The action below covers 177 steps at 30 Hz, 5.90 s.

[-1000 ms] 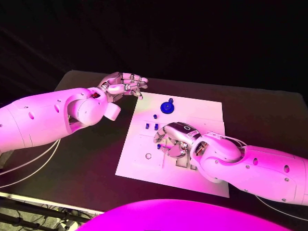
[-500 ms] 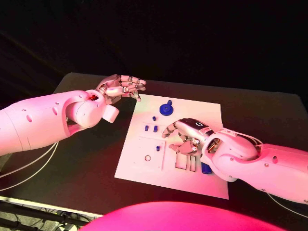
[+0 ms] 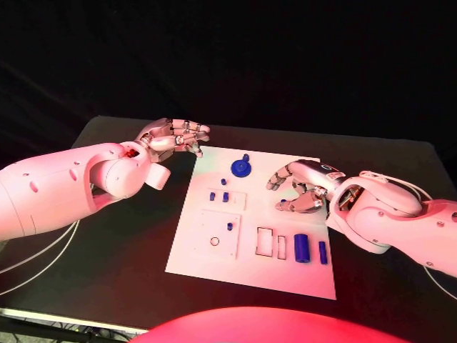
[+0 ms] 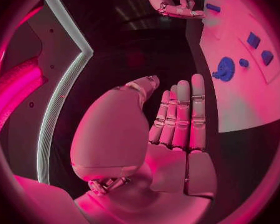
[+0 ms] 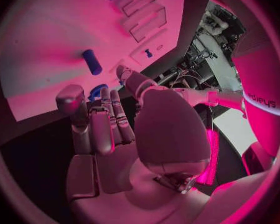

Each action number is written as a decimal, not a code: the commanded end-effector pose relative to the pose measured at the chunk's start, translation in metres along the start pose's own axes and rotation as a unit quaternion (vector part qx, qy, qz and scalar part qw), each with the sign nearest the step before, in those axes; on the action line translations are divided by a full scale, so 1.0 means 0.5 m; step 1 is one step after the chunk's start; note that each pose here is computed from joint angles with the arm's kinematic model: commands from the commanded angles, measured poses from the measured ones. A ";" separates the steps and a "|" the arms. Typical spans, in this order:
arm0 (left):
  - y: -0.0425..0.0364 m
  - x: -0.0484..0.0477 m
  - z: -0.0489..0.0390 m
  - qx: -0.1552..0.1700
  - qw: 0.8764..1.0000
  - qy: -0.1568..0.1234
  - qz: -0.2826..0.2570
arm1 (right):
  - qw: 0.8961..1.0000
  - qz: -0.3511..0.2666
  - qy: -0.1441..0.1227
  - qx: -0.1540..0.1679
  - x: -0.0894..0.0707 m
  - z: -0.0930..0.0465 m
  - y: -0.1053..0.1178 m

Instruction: Assemble the parts on the task board

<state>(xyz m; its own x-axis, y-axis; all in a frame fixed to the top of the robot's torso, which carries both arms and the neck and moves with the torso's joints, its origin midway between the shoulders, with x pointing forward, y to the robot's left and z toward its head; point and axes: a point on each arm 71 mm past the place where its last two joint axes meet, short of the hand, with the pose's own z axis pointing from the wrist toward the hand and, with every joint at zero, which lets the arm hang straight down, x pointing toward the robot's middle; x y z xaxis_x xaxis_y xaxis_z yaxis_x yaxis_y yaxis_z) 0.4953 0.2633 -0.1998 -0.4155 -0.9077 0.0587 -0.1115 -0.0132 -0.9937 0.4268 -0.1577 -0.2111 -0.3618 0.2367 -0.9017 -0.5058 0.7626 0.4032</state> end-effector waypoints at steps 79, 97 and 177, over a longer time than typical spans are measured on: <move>0.001 -0.002 -0.002 -0.004 1.000 0.003 -0.005 | 0.999 0.009 -0.016 0.038 0.012 -0.001 -0.025; 0.002 0.002 0.000 -0.005 1.000 0.006 -0.005 | 0.998 0.026 -0.037 -0.052 0.002 0.006 0.094; 0.005 0.021 0.013 -0.006 1.000 0.020 -0.008 | 0.987 -0.024 0.092 -0.130 0.201 0.084 0.235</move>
<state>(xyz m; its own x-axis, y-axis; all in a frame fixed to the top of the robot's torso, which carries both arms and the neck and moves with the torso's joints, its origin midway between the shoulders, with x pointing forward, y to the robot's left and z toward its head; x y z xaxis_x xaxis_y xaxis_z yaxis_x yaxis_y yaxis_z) 0.4969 0.2532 -0.2030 -0.4351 -0.8977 0.0690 -0.1306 -0.0129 -0.9914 0.3677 -0.0203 -0.2560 -0.4286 0.1176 -0.8958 -0.6928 0.5936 0.4095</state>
